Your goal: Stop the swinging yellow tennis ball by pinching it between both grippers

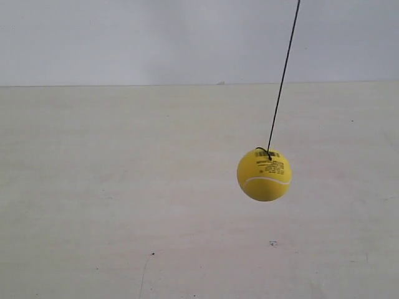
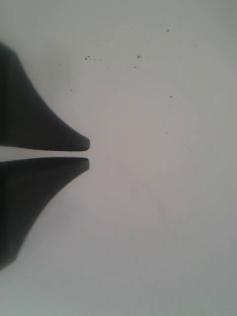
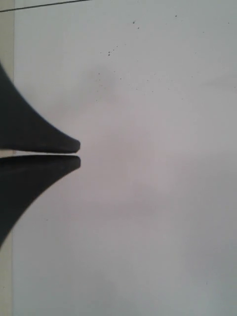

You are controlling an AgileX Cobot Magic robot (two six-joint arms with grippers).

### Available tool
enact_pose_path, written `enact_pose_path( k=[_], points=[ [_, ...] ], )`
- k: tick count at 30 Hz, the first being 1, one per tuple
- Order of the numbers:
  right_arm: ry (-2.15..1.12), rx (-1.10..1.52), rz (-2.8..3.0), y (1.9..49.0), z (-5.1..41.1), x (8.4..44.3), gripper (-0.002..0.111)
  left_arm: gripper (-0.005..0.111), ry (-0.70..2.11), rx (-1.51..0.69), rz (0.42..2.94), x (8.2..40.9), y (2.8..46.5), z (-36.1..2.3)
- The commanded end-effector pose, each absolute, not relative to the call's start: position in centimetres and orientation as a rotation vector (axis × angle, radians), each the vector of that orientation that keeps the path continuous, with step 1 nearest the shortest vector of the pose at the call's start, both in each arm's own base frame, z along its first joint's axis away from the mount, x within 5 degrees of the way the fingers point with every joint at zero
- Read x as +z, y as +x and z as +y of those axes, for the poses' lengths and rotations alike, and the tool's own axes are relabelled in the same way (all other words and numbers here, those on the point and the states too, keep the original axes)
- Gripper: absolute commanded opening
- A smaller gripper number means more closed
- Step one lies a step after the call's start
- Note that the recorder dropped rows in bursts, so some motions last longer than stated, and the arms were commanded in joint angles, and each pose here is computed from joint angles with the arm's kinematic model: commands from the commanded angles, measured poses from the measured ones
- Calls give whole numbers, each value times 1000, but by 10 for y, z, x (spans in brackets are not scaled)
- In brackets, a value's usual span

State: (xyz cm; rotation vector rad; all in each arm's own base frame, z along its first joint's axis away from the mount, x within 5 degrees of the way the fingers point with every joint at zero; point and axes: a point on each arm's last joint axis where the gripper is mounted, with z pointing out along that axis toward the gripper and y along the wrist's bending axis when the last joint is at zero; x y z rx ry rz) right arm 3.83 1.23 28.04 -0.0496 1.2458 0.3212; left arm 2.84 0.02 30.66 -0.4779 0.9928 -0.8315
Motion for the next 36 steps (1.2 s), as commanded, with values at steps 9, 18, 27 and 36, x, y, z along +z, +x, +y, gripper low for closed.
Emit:
enact_pose_path(
  k=[9,18,27,36],
  points=[
    [-60,320,1233,37,13,282,0,5,-563,-803,1152,250,48,0],
    [-60,320,1233,37,13,282,0,5,-646,-763,1341,217,56,-1],
    [-59,319,1234,37,13,282,0,5,-671,-536,1675,187,55,1],
    [-59,319,1234,37,13,282,0,5,-677,-532,1687,186,54,2]
  ],
)
